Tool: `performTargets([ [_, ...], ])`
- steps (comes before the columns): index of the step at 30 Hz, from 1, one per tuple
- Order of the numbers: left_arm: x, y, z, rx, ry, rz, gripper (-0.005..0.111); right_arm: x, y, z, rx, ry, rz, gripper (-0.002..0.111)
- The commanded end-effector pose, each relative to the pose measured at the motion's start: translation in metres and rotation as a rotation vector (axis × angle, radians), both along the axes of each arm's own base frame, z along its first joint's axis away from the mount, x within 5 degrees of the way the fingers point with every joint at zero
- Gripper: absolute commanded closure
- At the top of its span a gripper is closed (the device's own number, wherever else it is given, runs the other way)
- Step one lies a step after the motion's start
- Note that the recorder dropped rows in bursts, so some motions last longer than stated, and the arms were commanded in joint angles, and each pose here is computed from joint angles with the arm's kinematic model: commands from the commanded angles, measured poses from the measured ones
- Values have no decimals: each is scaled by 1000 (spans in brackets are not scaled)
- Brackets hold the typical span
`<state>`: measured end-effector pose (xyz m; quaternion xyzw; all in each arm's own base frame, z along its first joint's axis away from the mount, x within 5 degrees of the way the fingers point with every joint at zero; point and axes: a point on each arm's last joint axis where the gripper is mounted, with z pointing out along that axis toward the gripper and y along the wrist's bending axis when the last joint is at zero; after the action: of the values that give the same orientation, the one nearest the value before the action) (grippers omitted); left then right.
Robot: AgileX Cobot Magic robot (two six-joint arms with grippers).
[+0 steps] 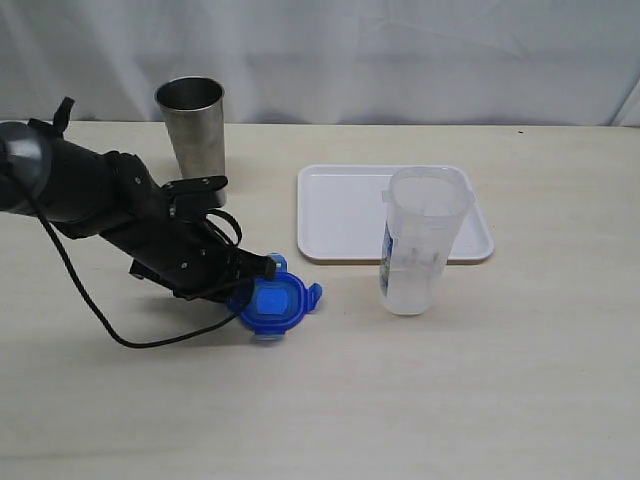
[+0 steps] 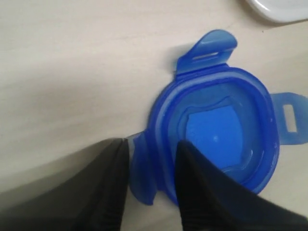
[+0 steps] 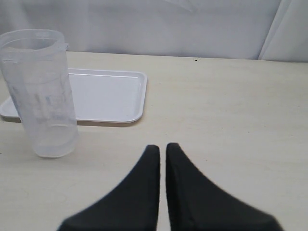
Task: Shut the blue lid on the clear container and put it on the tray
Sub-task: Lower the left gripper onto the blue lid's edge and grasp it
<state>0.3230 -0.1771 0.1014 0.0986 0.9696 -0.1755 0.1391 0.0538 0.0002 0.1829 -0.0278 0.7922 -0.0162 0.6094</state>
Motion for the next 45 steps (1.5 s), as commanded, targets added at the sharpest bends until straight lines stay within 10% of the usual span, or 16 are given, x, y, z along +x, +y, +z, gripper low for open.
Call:
performTargets([
  [1,2,-1,0,2,-18,1,73,0,0,-1,-7,-5,-3,104],
  [32,11,7,27,-4,10,-181,73,0,0,-1,-7,-5,-3,104],
  [45,11,28,14,-63,122,-55,73,0,0,-1,-7,-5,-3,104],
])
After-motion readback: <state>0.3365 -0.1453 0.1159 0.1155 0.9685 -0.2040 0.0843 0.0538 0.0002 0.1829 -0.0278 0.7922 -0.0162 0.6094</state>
